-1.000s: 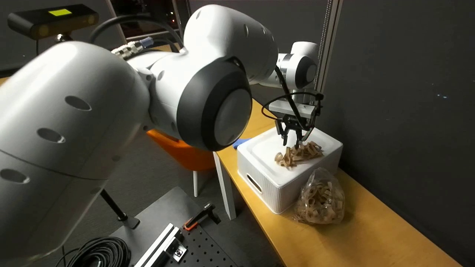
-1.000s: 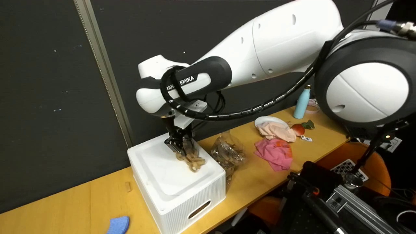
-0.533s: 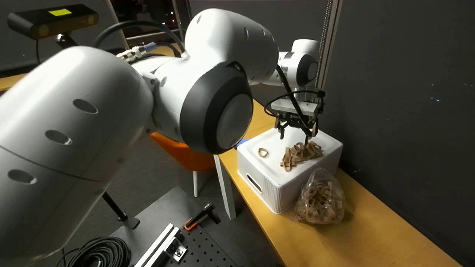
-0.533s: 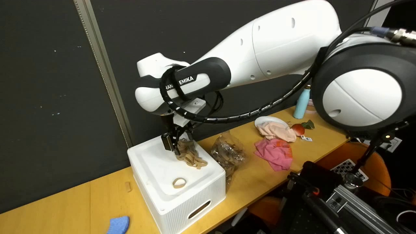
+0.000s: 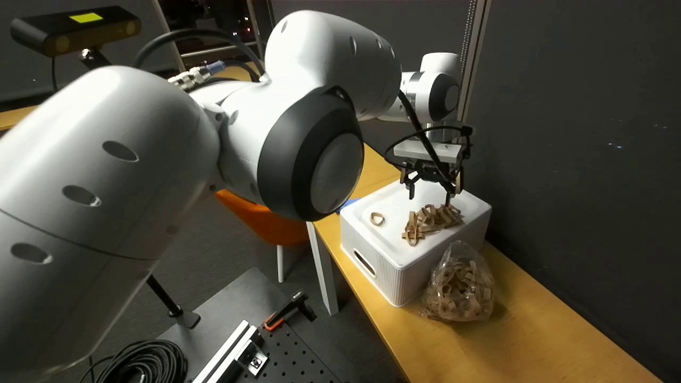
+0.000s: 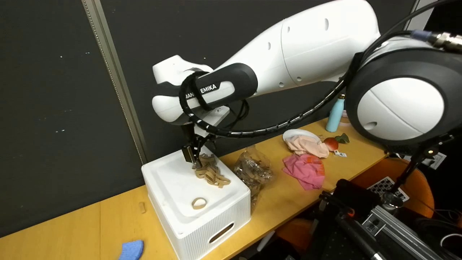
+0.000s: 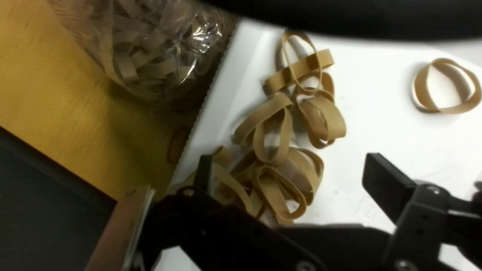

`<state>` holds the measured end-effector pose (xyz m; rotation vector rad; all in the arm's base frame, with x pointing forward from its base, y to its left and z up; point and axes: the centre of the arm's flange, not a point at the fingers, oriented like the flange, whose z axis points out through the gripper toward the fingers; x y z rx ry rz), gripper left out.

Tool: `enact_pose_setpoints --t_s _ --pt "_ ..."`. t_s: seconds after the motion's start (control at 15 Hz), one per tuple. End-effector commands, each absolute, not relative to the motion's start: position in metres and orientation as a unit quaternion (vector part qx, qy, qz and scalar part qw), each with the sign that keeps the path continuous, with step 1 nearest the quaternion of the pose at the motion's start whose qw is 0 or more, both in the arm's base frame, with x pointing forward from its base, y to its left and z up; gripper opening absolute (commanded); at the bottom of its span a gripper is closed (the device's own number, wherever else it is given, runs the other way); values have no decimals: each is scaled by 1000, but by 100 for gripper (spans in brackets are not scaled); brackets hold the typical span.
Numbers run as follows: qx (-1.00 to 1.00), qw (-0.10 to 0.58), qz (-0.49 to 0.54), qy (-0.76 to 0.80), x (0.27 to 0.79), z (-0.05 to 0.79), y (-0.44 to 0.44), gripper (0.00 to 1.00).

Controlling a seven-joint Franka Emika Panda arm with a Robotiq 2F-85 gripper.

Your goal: Take two pinches of rubber bands out of the bag and place them on the tub

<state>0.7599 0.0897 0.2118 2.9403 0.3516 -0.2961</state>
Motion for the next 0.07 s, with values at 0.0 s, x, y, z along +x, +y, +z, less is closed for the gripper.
enact_pose_setpoints --t_s 0.0 --pt "985 84 -99 117 760 212 89 100"
